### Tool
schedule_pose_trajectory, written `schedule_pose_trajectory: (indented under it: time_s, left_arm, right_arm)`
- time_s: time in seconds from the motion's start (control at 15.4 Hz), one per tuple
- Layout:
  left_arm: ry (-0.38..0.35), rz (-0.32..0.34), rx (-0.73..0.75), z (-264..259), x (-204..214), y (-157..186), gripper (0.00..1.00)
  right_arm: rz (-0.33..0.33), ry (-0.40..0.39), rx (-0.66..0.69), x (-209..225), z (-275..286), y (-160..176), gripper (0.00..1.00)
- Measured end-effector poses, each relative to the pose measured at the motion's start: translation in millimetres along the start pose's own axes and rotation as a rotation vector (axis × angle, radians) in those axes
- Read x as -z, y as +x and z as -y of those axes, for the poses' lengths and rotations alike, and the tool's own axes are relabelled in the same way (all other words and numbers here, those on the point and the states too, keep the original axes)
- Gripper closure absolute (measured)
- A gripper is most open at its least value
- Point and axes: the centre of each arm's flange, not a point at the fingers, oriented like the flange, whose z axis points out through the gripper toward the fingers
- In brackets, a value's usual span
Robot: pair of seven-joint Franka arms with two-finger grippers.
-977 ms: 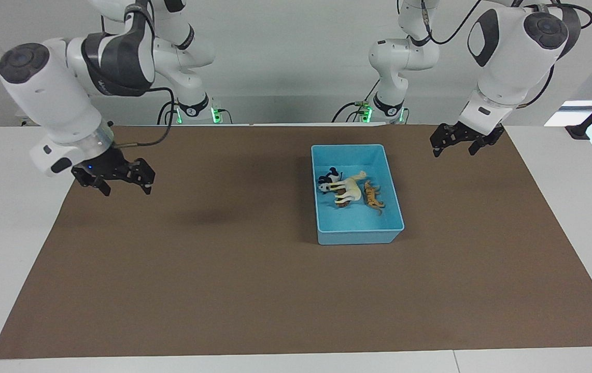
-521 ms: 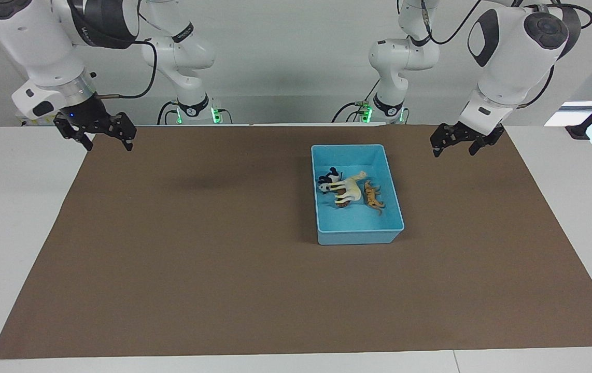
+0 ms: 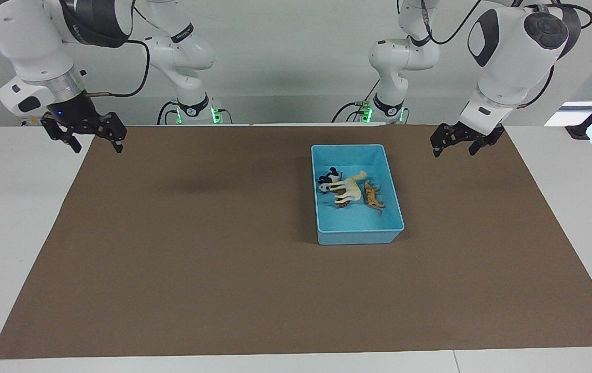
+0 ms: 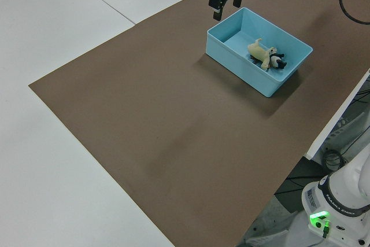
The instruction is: Put all toys into storage box
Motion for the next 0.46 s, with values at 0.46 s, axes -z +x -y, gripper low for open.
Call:
schedule_pose_trajectory:
  time_s: [0.46]
  left_arm:
    - [0.000,0.000,0.000,0,0,0,0.00]
  right_arm:
    - [0.122,0.012,0.000,-5,2,-14,0.00]
